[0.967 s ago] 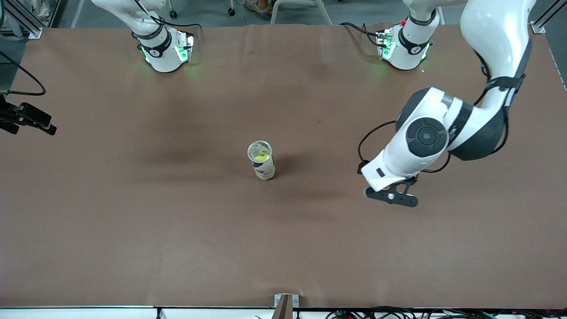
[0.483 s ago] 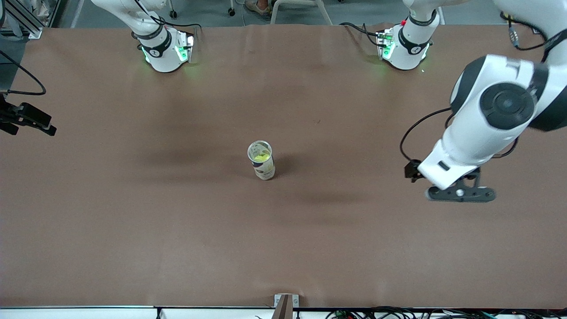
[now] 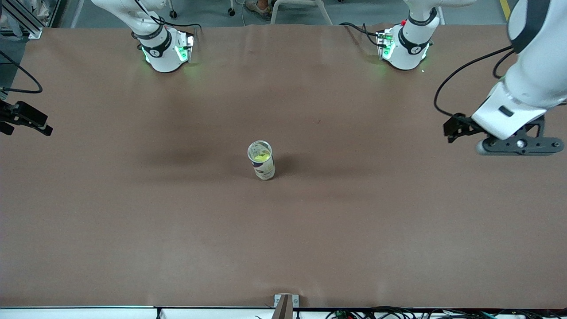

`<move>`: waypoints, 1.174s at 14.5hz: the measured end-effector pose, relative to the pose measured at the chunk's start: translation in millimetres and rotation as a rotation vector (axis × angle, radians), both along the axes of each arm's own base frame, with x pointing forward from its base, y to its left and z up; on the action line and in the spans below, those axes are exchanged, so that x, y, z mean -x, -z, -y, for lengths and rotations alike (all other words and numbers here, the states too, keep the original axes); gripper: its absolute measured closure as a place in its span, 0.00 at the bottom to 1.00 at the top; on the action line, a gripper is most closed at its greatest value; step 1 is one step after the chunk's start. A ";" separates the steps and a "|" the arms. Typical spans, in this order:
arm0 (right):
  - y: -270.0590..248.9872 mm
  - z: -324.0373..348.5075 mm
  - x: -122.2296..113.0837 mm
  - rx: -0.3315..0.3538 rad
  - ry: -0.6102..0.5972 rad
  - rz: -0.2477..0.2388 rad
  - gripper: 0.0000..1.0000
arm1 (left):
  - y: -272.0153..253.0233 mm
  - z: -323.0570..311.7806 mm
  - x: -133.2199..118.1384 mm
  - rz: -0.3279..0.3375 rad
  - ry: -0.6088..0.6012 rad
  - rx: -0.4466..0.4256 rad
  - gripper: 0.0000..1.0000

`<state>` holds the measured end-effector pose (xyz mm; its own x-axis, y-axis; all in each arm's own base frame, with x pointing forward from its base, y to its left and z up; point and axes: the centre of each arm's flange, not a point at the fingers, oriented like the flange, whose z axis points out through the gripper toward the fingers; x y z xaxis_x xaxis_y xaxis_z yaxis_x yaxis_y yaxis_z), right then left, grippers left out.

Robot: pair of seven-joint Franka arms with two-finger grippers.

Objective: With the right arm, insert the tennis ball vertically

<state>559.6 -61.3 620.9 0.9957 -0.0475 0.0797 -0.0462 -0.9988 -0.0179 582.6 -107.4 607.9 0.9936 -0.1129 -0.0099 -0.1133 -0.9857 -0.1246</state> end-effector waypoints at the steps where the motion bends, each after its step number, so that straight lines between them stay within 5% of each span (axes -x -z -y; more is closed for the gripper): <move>1: -0.1 -0.7 -0.1 0.000 -0.001 0.000 0.00 | -2.9 -11.2 5.2 -0.006 0.011 0.004 0.00; 9: 0.2 -8.3 -0.6 0.001 -0.014 -0.002 0.00 | -28.4 -21.4 49.0 0.001 -0.053 0.053 0.00; 17: 5.1 -17.5 -0.7 0.006 0.039 -0.018 0.00 | -28.7 -23.3 48.5 -0.003 -0.068 0.092 0.00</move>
